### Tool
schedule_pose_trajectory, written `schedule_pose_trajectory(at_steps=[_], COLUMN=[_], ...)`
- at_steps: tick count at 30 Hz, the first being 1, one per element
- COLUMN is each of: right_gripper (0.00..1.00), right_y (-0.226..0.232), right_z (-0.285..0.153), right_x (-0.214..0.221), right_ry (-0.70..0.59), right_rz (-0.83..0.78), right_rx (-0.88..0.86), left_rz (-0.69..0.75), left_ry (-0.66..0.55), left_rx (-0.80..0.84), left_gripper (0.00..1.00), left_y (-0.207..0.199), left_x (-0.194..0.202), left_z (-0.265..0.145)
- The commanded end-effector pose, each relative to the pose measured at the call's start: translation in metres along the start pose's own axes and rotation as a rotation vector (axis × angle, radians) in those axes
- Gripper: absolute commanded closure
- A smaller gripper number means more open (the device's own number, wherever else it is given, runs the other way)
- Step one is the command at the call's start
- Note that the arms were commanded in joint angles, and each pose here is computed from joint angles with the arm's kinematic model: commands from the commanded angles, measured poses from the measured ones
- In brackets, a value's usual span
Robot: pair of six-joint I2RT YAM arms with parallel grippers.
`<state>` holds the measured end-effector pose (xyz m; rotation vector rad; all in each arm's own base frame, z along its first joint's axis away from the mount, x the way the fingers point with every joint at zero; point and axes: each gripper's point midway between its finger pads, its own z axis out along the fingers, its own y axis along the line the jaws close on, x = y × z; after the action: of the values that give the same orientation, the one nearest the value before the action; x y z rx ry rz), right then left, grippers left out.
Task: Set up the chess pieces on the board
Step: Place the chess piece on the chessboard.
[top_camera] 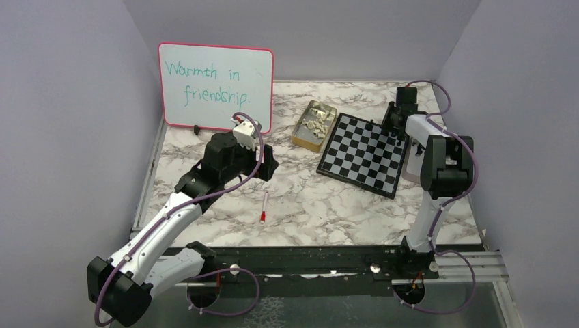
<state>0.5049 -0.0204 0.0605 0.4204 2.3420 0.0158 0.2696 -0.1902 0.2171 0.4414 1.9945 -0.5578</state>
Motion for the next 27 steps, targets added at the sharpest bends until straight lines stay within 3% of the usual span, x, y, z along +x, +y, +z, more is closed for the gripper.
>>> schedule_pose_trajectory(at_steps=[1,27], right_gripper=[0.64,0.62], right_y=[0.0006,0.0038], right_z=[0.0036,0.0087], right_x=[0.0006,0.0024], right_ry=[0.026,0.043], right_rz=[0.004,0.044], right_rx=[-0.003,-0.003], left_rz=[0.018,0.02], left_ry=[-0.031,-0.031], left_rx=[-0.023,-0.023], left_gripper=[0.01,0.01], left_y=[0.0024,0.0024], left_x=[-0.0088,-0.008], left_z=[-0.0071,-0.0077])
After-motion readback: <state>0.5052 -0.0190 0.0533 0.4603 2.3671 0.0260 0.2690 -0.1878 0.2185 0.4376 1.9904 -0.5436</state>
